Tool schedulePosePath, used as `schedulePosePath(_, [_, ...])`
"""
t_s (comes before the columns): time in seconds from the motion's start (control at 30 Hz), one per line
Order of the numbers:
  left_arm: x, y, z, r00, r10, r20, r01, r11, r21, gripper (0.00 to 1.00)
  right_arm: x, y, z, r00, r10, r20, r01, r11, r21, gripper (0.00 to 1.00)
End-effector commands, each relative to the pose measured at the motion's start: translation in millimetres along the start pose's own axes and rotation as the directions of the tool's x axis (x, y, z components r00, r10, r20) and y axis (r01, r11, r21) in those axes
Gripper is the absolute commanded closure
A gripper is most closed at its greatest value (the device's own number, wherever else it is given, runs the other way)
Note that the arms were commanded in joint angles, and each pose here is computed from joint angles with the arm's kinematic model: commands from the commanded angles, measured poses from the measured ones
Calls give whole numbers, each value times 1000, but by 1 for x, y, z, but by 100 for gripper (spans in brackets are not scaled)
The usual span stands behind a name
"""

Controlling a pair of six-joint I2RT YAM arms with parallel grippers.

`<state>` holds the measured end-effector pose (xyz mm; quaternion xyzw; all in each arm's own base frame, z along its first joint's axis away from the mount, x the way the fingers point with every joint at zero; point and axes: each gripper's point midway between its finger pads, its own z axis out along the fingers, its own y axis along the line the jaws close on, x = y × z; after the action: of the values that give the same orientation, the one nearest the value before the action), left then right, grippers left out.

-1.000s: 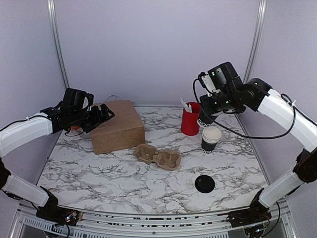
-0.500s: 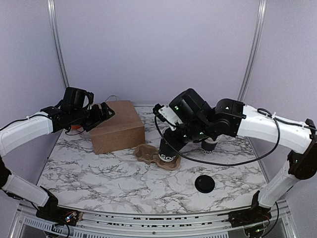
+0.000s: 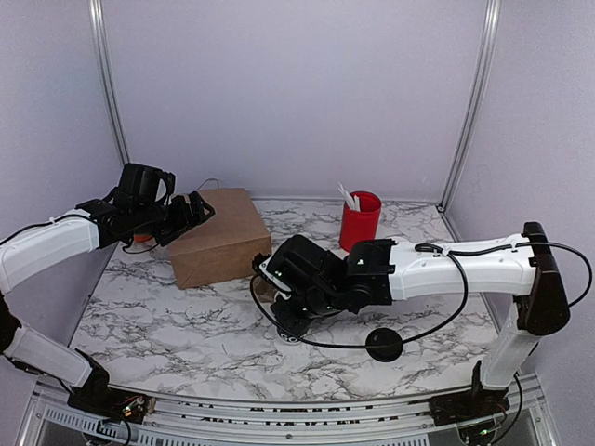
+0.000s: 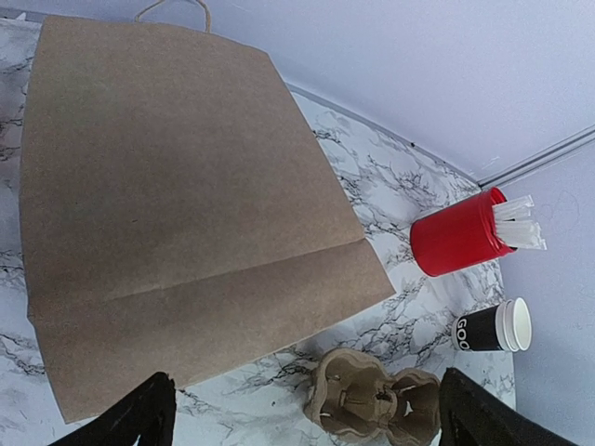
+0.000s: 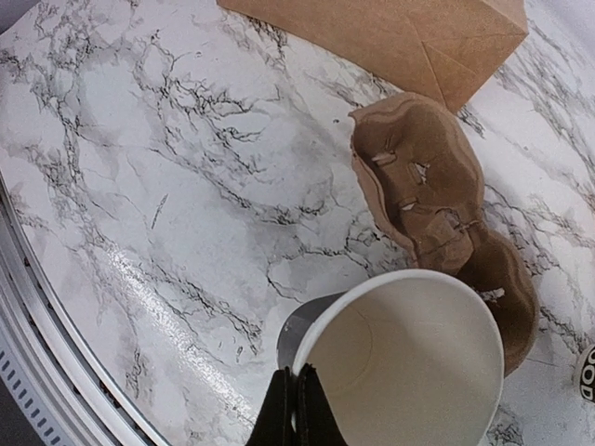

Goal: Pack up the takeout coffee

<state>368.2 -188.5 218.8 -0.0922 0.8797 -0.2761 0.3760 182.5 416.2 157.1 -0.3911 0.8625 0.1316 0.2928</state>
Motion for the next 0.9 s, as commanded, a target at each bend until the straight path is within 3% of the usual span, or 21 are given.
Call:
schedulePosePath(0.0, [-9,-3,-6,999,31,43,-31,1000,2,1,-19,11,4,995,43,88,-42,999,-8,100])
schedulePosePath(0.2, [-9,1,-8,998,49,44,-49,999,-11,1,-13,18,16,998,22,60,-23,1000,7,100])
schedulePosePath(0.43, [-8,3,-7,998,56,42,-55,998,-18,1,-21,36,9,998,10,63,-7,999,-45,65])
schedulePosePath(0.6, [-6,4,-6,998,54,37,-53,998,-19,1,-36,42,-8,996,23,88,-16,997,-79,48])
schedulePosePath(0.87, [-9,1,-9,997,61,49,-60,998,-15,1,-64,9,-52,980,69,185,-66,998,-22,19])
